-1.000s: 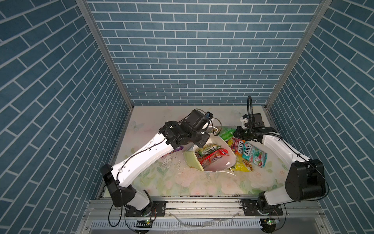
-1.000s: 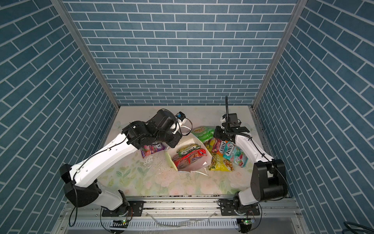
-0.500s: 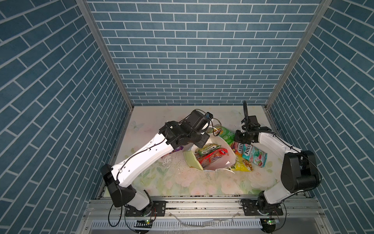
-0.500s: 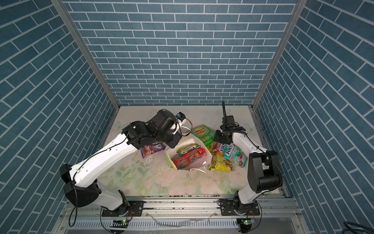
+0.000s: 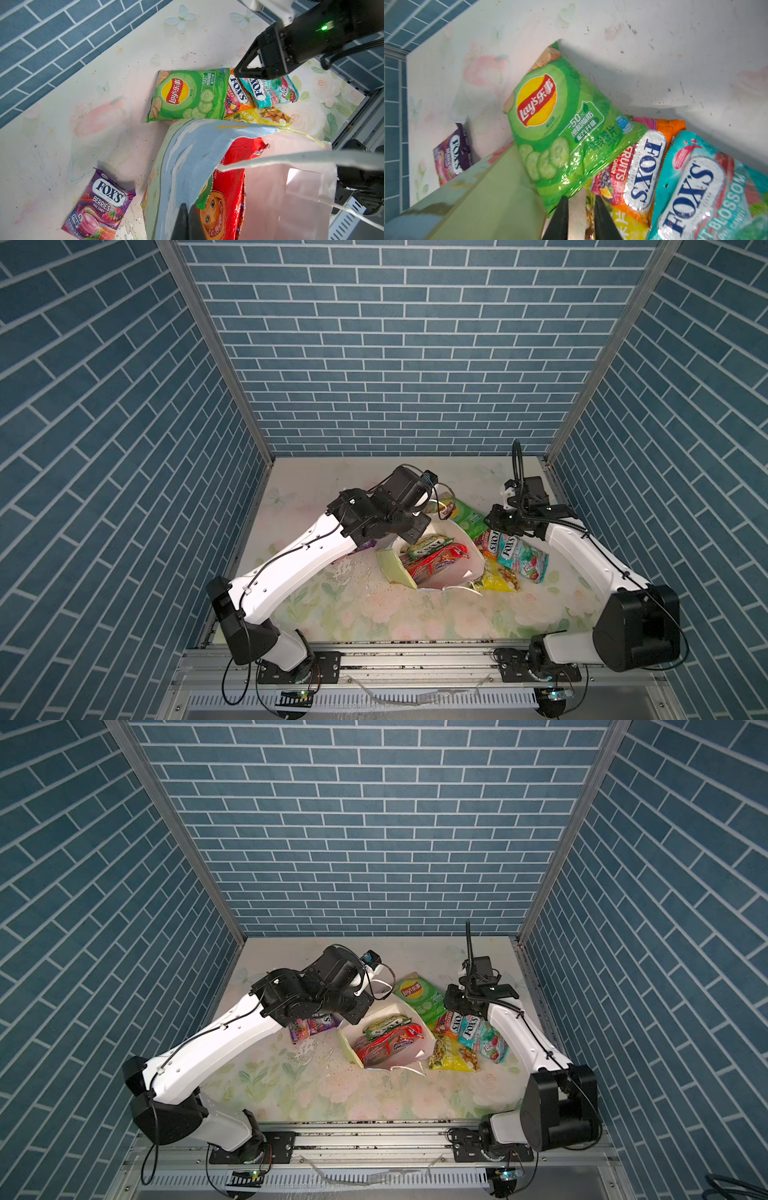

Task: Take the snacks out of the paper bag
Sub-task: Place the snack at the top-center of the table, then move the paper bag to the center of the table.

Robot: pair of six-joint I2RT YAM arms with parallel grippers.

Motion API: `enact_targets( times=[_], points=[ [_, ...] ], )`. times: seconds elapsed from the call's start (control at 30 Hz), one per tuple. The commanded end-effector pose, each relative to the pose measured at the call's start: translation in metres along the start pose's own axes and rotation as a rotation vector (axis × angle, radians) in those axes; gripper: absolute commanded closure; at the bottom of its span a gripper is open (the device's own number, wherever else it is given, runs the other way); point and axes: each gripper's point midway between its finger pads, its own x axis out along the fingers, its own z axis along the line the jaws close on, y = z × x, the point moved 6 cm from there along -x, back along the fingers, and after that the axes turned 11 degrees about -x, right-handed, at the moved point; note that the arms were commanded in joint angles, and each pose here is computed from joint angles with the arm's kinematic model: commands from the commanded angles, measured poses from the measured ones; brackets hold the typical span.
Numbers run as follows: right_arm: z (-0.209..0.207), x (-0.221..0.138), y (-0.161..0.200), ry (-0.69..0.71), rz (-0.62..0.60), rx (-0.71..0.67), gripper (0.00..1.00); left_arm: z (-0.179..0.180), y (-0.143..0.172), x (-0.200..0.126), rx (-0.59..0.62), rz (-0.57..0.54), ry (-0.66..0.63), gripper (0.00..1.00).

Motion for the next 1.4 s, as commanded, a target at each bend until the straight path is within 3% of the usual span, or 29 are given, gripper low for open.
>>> enact_targets(
  times=[0.0,0.17,0.37,0.73,0.97,1.37],
  points=[
    [0.007,-0.011,0.029,-0.077,0.066,0.09,0.79,0.006,0.009,-0.008,0.003,0.021,-0.035,1.0],
    [0.016,-0.014,0.065,-0.189,0.133,0.183,0.89,0.005,0.01,-0.008,0.008,0.027,-0.038,1.0],
    [0.027,-0.02,0.082,-0.223,0.169,0.196,0.96,0.004,0.016,-0.006,0.018,0.054,-0.054,1.0],
    [0.042,0.04,0.103,-0.232,0.298,0.198,1.0,0.0,0.016,-0.014,0.025,0.043,-0.06,1.0],
    [0.046,0.072,0.099,-0.254,0.317,0.211,1.0,0.002,0.026,-0.01,0.014,0.056,-0.068,1.0],
    [0.106,0.101,0.077,-0.362,0.334,0.124,1.0,0.01,0.036,-0.015,-0.006,0.048,-0.103,1.0]
  ],
)
